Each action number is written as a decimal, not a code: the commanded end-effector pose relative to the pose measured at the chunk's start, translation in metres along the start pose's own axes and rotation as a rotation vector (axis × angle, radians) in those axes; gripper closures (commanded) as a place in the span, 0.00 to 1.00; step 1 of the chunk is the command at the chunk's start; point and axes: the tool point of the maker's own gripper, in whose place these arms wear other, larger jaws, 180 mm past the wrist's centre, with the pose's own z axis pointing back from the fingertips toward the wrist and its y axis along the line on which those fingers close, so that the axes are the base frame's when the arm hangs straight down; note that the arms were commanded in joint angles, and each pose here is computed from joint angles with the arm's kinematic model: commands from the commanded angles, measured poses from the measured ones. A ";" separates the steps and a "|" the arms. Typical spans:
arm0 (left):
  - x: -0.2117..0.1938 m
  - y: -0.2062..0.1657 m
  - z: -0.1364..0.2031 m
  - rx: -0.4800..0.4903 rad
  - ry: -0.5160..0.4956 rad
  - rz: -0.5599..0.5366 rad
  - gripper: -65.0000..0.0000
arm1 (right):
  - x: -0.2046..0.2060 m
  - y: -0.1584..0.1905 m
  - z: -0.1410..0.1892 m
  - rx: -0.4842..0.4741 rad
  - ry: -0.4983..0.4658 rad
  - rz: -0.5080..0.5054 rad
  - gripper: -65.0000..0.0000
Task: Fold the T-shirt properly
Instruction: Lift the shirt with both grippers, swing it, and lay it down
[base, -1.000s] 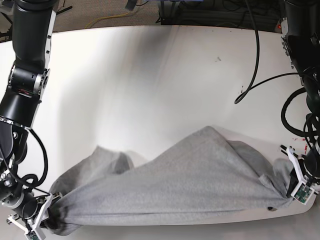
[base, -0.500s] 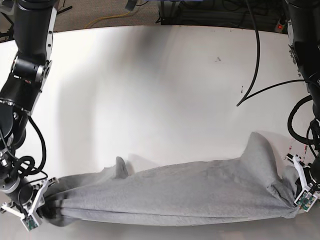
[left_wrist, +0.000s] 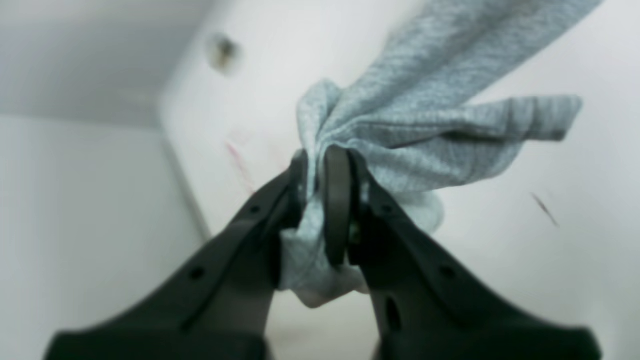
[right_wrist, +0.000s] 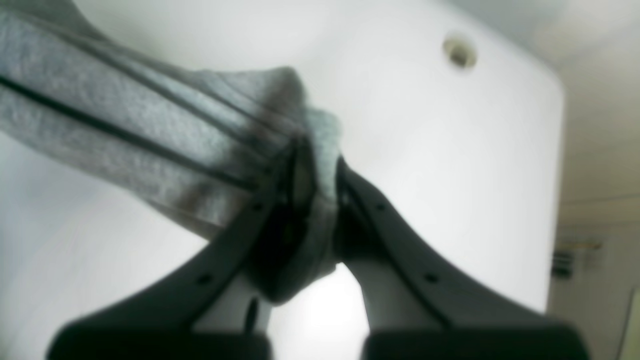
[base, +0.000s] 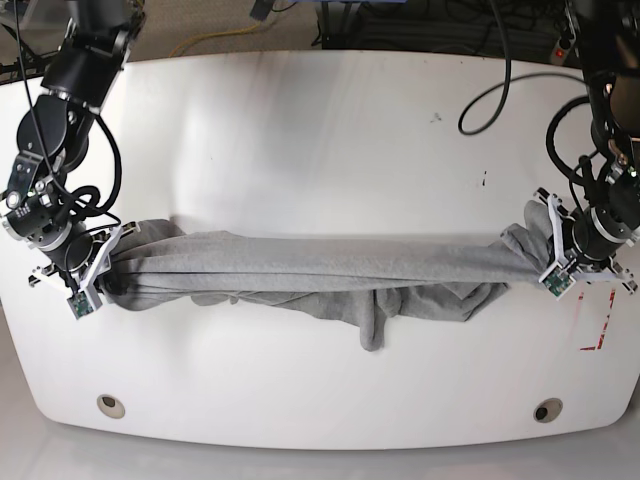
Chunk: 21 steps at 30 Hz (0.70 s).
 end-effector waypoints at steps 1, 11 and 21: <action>-0.028 -0.001 0.006 0.021 0.088 -0.007 1.00 | -0.014 -0.003 0.010 -0.038 0.011 -0.017 1.00; -0.093 -0.065 0.010 -0.133 0.242 0.009 1.00 | -0.103 0.037 0.020 0.012 0.162 -0.165 1.00; -0.127 -0.088 0.018 -0.174 0.349 -0.018 1.00 | -0.152 0.072 0.031 0.060 0.259 -0.239 1.00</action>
